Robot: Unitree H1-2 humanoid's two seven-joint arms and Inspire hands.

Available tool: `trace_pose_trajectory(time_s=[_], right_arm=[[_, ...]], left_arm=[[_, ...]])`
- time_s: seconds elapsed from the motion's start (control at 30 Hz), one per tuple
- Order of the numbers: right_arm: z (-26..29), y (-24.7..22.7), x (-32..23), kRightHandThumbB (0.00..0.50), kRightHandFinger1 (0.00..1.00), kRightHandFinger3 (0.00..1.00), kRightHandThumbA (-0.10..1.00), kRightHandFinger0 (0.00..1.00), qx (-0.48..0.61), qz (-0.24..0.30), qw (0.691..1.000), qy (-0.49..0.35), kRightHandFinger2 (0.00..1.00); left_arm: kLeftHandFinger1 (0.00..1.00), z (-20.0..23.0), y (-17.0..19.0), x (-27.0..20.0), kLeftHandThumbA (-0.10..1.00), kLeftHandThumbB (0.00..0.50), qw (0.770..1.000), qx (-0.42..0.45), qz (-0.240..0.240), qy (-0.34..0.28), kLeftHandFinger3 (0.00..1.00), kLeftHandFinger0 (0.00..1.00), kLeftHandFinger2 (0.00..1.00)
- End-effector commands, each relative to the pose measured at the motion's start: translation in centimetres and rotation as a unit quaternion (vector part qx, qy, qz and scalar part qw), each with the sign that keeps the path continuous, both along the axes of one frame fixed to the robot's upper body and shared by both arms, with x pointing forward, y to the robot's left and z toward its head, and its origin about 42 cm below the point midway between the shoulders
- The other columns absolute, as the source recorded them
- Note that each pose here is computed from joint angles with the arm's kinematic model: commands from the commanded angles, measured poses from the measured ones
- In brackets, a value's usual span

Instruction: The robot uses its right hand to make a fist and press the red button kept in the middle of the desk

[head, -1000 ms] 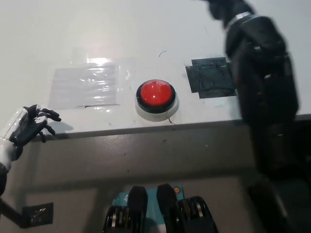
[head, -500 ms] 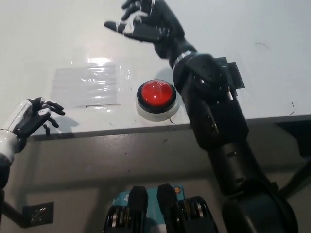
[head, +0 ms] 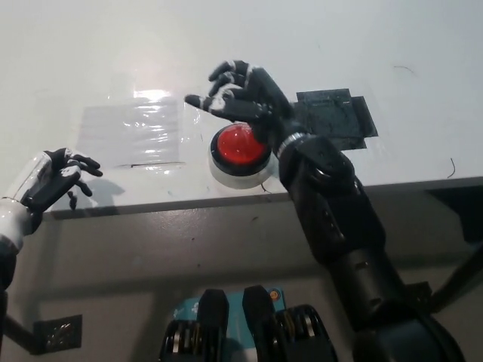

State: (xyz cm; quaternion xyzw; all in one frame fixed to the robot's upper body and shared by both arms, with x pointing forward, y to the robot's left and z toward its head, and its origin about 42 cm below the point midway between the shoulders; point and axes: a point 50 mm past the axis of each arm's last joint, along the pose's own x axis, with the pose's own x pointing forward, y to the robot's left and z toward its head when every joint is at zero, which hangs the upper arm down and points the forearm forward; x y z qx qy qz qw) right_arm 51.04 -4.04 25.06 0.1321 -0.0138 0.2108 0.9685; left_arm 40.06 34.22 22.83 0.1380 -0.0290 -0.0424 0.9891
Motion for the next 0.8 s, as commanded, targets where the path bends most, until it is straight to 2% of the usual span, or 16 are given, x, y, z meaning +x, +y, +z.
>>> trace_pose_trajectory(time_s=[0.0, 0.2, 0.27, 0.4, 0.47, 0.57, 0.77], right_arm=[[0.8, -0.4, 0.3, 0.093, 0.0, 0.34, 1.0, 0.0, 0.026, -0.009, 0.999, -0.021, 0.27], [-2.3, -0.4, -0.6, 0.06, 0.0, 0.32, 1.0, 0.0, 0.026, -0.012, 0.999, 0.019, 0.24], [-3.5, -0.7, -1.1, 0.073, 0.0, 0.37, 1.0, 0.0, 0.019, -0.012, 0.999, 0.044, 0.27], [-4.8, -0.9, -1.6, 0.072, 0.0, 0.37, 1.0, 0.0, 0.02, -0.008, 0.997, 0.072, 0.28], [-5.7, -1.0, -2.0, 0.083, 0.0, 0.35, 1.0, 0.0, 0.029, -0.004, 0.995, 0.097, 0.26], [-7.3, -1.2, -2.6, 0.072, 0.0, 0.42, 1.0, 0.0, 0.042, -0.01, 0.991, 0.123, 0.29], [-7.9, -1.5, -2.7, 0.07, 0.0, 0.43, 1.0, 0.0, 0.046, -0.012, 0.989, 0.14, 0.27]], left_arm=[[0.33, 3.2, 0.1, 1.1, 0.53, 0.0, 0.999, 0.021, -0.006, -0.04, 0.6, 0.2, 0.48], [0.33, 3.5, 0.3, 1.4, 0.52, 0.0, 0.999, 0.025, -0.012, -0.043, 0.6, 0.2, 0.47], [0.32, 3.5, 0.3, 1.5, 0.52, 0.0, 0.999, 0.019, -0.007, -0.039, 0.59, 0.2, 0.45], [0.34, 3.8, 0.4, 1.6, 0.53, 0.0, 0.999, 0.027, -0.011, -0.041, 0.62, 0.23, 0.49], [0.34, 4.0, 0.3, 1.7, 0.53, 0.0, 0.999, 0.029, -0.014, -0.044, 0.62, 0.21, 0.5], [0.33, 4.0, 0.4, 1.8, 0.53, 0.0, 0.999, 0.028, -0.014, -0.044, 0.6, 0.2, 0.49], [0.34, 4.4, 0.4, 1.9, 0.52, 0.0, 0.999, 0.026, -0.014, -0.046, 0.6, 0.2, 0.49]])
